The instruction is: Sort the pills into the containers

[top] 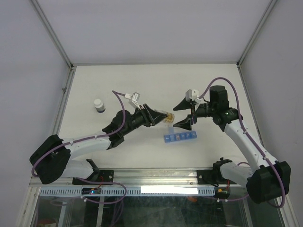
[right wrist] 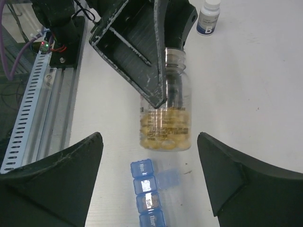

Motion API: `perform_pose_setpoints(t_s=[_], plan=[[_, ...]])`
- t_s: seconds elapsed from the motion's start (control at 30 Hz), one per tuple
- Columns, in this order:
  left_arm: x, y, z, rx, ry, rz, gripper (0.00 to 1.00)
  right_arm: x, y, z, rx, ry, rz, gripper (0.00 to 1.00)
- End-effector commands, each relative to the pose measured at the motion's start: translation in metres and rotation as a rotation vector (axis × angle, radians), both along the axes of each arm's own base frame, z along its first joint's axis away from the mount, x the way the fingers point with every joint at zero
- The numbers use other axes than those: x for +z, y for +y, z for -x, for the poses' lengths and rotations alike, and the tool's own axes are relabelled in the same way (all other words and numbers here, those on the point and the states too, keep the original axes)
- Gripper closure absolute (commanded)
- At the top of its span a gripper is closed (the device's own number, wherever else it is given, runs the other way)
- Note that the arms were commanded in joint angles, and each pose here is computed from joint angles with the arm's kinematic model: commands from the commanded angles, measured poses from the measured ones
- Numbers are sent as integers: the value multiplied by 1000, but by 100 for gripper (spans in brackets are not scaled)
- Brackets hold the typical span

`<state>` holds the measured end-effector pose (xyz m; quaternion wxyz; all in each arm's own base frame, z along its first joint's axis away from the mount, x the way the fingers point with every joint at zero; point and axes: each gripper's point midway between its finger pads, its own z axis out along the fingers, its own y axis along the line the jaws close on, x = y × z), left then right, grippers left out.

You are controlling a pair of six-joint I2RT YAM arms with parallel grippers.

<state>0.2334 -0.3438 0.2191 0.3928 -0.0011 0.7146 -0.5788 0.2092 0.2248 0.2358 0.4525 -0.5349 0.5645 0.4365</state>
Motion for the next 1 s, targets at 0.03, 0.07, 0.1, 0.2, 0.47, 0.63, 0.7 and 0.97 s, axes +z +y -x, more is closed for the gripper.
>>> perform_pose_setpoints(t_s=[0.03, 0.07, 0.1, 0.2, 0.47, 0.63, 0.7, 0.97], plan=[[42, 4, -15, 173, 32, 155, 100, -3, 2, 5, 59, -163, -16, 15], [44, 1, -13, 167, 36, 159, 100, -6, 3, 4, 52, -172, -8, 15], [45, -2, -10, 157, 39, 163, 100, -8, 5, 1, 44, -185, 0, 15], [46, -10, -6, 141, 49, 169, 100, -13, 11, -7, 15, -234, 25, 15], [47, -23, -2, 124, 71, 178, 100, -22, 23, -14, -30, -274, 32, 17], [46, -25, 0, 117, 78, 181, 100, -20, 30, -10, -21, -264, 18, 24], [45, -24, 0, 122, 80, 181, 100, -17, 31, -9, -22, -254, 11, 30], [50, -31, 5, 75, 69, 195, 99, -20, 32, -10, -30, -236, 11, 48]])
